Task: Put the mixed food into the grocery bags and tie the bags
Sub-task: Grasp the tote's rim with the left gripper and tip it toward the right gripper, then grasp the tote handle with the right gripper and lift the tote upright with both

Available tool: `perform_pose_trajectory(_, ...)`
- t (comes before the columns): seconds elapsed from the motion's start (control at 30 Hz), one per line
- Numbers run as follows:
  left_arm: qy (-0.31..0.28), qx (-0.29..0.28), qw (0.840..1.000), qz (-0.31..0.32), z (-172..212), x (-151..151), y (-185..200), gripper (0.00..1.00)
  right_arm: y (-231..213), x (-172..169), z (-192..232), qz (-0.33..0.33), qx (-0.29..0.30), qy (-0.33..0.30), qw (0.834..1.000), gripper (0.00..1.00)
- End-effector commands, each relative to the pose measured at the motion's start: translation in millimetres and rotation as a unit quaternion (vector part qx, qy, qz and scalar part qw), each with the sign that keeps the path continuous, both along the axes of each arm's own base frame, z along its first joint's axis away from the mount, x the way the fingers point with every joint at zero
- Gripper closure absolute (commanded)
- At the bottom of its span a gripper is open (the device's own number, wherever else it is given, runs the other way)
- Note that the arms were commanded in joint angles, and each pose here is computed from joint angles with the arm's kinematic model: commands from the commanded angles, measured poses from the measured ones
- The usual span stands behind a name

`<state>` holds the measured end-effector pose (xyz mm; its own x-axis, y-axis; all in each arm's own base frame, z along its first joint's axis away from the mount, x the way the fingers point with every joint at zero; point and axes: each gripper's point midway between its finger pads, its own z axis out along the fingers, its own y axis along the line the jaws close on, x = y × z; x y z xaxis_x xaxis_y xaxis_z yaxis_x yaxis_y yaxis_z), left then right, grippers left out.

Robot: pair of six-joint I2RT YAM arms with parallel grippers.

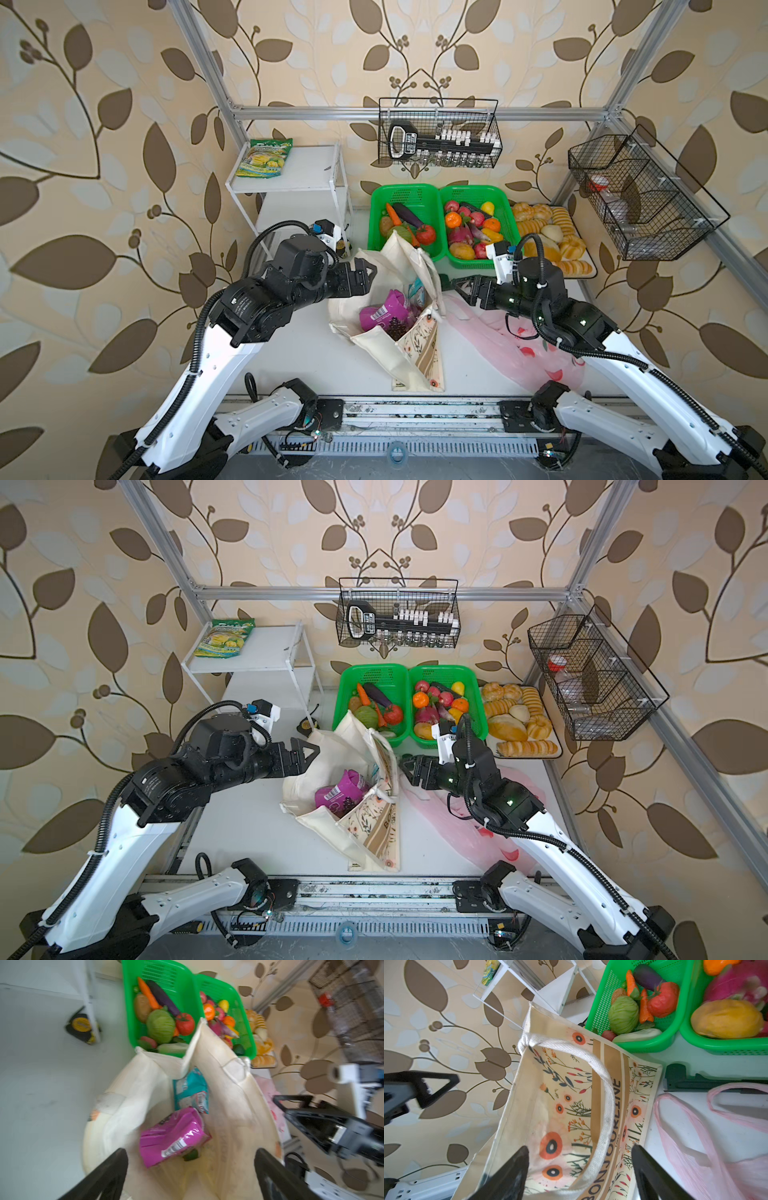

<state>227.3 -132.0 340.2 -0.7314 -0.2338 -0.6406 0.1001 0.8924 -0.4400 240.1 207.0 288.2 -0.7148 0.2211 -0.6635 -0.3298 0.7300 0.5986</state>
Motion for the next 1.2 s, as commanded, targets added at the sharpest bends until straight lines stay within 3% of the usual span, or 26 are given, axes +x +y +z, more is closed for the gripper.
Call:
perform_pose_trajectory(0.0,0.064,0.046,0.992,0.094,-45,6,44,0.01,9,-4,21,0.018,-0.002,-0.022,1.0,0.22)
perform_pose_trajectory(0.1,0.111,0.009,0.986,0.123,-82,11,62,0.01,18,-5,26,0.027,0.005,-0.028,0.999,0.21)
perform_pose_trajectory(0.17,0.133,-0.095,0.984,0.075,-95,12,39,0.02,23,-3,27,0.025,0.008,-0.027,0.999,0.21)
perform_pose_trajectory(0.27,0.116,-0.182,0.976,0.003,-85,10,8,0.08,28,-3,23,0.029,0.002,-0.022,0.999,0.21)
perform_pose_trajectory(0.53,0.12,-0.204,0.969,-0.065,-68,-2,-9,0.2,52,-2,22,0.05,0.002,-0.019,0.999,0.21)
perform_pose_trajectory(0.7,0.09,-0.281,0.95,-0.106,-41,2,-27,0.45,87,-5,24,0.074,-0.007,-0.016,0.997,0.22)
perform_pose_trajectory(0.8,0.09,-0.292,0.945,-0.114,-39,4,-31,0.61,103,-3,23,0.073,0.004,-0.002,0.997,0.23)
perform_pose_trajectory(0.97,0.102,-0.303,0.936,-0.144,-41,4,-52,0.66,131,-7,34,0.092,0.016,-0.003,0.996,0.26)
perform_pose_trajectory(1.17,0.099,-0.293,0.936,-0.169,-38,8,-80,0.69,150,-13,26,0.106,-0.01,0.011,0.994,0.26)
